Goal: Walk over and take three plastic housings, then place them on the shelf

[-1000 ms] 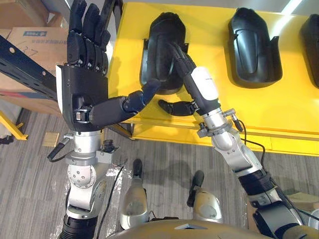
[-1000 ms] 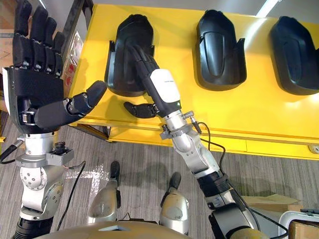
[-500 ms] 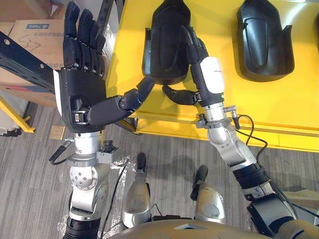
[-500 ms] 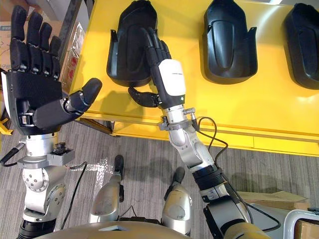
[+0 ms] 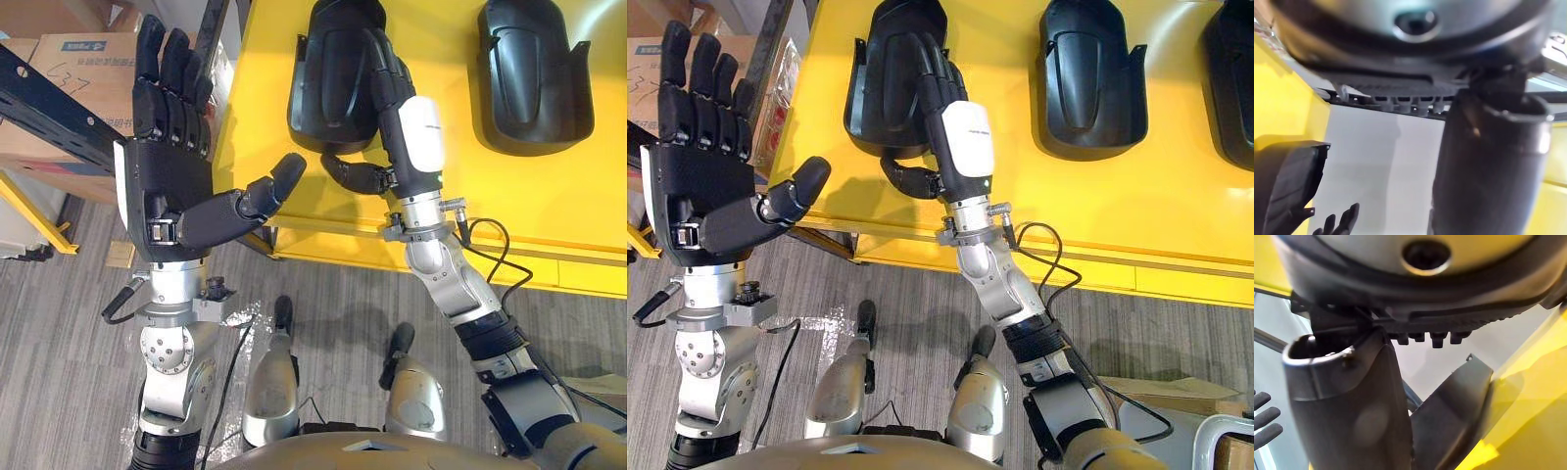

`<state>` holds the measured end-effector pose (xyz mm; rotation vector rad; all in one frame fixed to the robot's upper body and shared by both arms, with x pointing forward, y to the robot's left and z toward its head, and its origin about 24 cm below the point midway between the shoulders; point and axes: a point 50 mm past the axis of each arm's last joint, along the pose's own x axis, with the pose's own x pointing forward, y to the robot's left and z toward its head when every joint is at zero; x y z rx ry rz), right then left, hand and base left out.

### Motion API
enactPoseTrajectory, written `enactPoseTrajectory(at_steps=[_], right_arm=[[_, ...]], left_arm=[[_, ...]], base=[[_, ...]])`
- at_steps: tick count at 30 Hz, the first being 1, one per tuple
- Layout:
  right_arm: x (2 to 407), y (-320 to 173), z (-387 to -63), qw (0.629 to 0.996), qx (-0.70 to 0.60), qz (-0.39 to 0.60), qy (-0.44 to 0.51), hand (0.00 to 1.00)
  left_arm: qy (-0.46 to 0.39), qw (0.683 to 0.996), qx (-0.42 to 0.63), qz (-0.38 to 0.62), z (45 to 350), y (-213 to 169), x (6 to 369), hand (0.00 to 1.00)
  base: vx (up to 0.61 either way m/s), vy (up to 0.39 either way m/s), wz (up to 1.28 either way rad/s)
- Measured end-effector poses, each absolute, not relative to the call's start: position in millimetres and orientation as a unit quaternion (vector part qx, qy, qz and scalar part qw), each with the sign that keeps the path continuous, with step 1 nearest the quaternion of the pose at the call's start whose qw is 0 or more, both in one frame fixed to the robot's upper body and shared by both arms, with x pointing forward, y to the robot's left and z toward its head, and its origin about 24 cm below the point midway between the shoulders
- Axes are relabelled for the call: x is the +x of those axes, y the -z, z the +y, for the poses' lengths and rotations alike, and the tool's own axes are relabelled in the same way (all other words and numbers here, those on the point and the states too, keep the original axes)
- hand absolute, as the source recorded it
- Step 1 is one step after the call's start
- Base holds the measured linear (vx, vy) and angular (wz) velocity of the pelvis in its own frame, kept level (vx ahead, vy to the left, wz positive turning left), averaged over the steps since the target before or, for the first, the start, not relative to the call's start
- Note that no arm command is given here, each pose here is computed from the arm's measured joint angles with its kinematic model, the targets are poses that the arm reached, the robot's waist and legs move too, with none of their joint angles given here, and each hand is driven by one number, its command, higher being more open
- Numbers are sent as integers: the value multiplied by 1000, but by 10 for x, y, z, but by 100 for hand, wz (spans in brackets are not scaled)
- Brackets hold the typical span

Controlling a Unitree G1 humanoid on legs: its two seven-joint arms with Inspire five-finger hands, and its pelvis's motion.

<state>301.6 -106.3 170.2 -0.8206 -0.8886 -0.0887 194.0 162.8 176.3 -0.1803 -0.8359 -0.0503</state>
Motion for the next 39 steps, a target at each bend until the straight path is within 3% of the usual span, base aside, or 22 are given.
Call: enactPoseTrajectory(at_steps=[20, 30, 39], right_arm=[[3047, -1770, -1019, 817, -384, -427, 47, 100], [2286, -1478, -1376, 858, -284, -411, 118, 100], [2144, -1445, -1529, 890, -182, -390, 149, 100]], left_arm=[[32, 930, -85, -357, 1597, -1614, 1971, 100], [35, 951, -86, -295, 1592, -1369, 1839, 100], [62, 953, -84, -283, 1561, -1365, 1795, 100]], base=[[-5, -3, 0], [22, -10, -6], [57, -15, -16]])
